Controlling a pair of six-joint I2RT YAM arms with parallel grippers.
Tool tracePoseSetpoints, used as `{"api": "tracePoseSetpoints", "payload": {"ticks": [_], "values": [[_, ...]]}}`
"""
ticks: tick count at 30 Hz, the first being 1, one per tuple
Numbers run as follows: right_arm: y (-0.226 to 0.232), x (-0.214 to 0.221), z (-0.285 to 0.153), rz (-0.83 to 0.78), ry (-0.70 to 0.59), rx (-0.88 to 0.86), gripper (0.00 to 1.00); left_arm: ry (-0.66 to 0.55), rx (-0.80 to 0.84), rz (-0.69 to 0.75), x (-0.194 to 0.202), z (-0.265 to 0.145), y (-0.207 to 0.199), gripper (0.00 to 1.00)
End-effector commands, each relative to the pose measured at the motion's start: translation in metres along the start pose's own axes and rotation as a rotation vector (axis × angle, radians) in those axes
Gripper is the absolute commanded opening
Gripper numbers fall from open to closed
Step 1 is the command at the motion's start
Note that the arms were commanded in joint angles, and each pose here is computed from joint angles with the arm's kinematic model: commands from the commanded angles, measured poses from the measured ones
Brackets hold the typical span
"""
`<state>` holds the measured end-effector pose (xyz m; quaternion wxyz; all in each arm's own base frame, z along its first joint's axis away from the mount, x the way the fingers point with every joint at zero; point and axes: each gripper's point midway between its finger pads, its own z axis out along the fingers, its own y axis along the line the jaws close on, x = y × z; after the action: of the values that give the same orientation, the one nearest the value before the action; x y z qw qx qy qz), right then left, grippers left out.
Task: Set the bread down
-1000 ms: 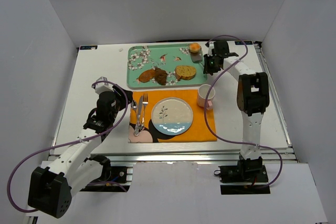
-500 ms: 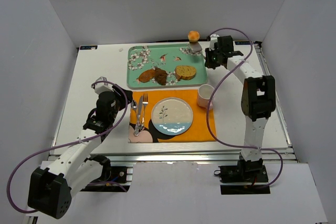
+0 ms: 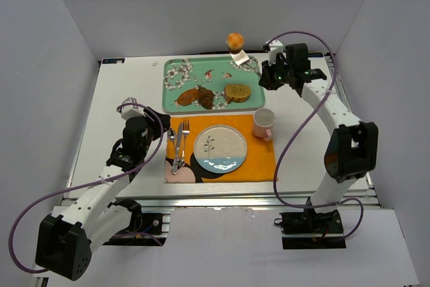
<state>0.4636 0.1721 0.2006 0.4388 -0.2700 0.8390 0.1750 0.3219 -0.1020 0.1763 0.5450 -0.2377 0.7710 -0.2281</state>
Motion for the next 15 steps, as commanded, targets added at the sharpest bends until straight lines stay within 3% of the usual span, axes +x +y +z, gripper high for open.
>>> {"api": "tracePoseSetpoints", "payload": {"ticks": [1,15], "values": [[0.035,-0.009,-0.03,-0.072,-0.047,-0.115,0.0,-0.013,0.04,-0.004,-0.003,-0.004,-0.007,0.61],[0.094,0.076,-0.107,-0.217,0.075,-0.252,0.0,-0.019,0.052,-0.006,-0.001,-0.013,-0.003,0.61]]}}
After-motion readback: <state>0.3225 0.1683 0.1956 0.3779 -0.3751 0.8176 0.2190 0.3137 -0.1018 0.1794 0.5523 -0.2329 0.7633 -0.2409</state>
